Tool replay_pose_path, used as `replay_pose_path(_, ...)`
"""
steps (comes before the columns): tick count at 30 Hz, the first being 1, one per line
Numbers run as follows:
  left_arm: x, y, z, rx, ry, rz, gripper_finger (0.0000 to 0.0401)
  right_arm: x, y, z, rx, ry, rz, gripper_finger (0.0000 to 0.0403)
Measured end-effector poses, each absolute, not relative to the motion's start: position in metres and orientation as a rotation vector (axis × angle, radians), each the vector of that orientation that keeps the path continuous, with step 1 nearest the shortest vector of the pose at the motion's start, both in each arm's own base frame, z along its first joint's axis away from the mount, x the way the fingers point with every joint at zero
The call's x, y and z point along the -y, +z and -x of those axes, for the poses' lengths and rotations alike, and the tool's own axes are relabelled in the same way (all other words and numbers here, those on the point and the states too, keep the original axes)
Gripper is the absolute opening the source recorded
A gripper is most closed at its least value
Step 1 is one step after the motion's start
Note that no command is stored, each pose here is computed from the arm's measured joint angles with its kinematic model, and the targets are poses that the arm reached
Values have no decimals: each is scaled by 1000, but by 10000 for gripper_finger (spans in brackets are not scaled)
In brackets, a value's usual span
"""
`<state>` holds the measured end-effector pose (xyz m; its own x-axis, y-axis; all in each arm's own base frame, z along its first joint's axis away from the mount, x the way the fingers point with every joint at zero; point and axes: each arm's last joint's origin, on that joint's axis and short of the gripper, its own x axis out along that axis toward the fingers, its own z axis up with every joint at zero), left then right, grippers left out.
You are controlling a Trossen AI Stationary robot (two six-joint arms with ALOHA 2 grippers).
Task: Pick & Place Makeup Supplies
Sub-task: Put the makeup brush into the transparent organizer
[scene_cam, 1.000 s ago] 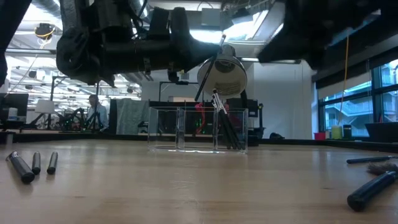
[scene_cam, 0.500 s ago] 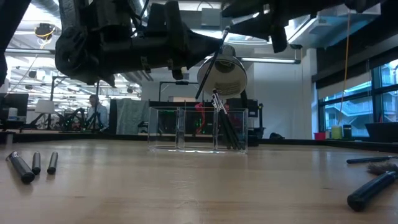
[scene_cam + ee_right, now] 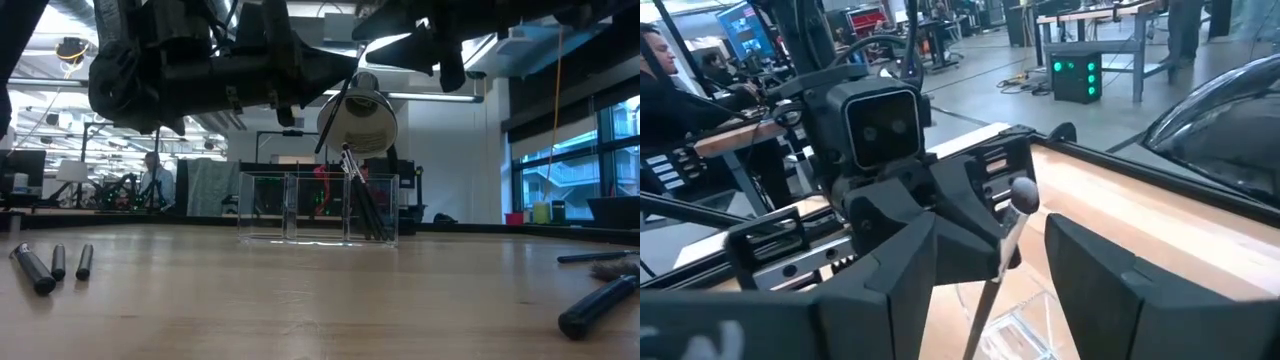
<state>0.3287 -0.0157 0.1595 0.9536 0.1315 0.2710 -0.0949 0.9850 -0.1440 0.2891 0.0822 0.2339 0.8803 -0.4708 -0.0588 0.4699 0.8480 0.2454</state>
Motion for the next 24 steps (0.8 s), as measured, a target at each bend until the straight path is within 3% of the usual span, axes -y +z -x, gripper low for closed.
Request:
replay_pose_path(5, 16, 160, -329, 283, 109, 128, 22, -76, 234, -291, 11, -523, -273, 178)
replay_pose_path(24, 16, 159, -329, 282, 100, 124, 25, -70, 232, -293, -12, -490, -265, 55)
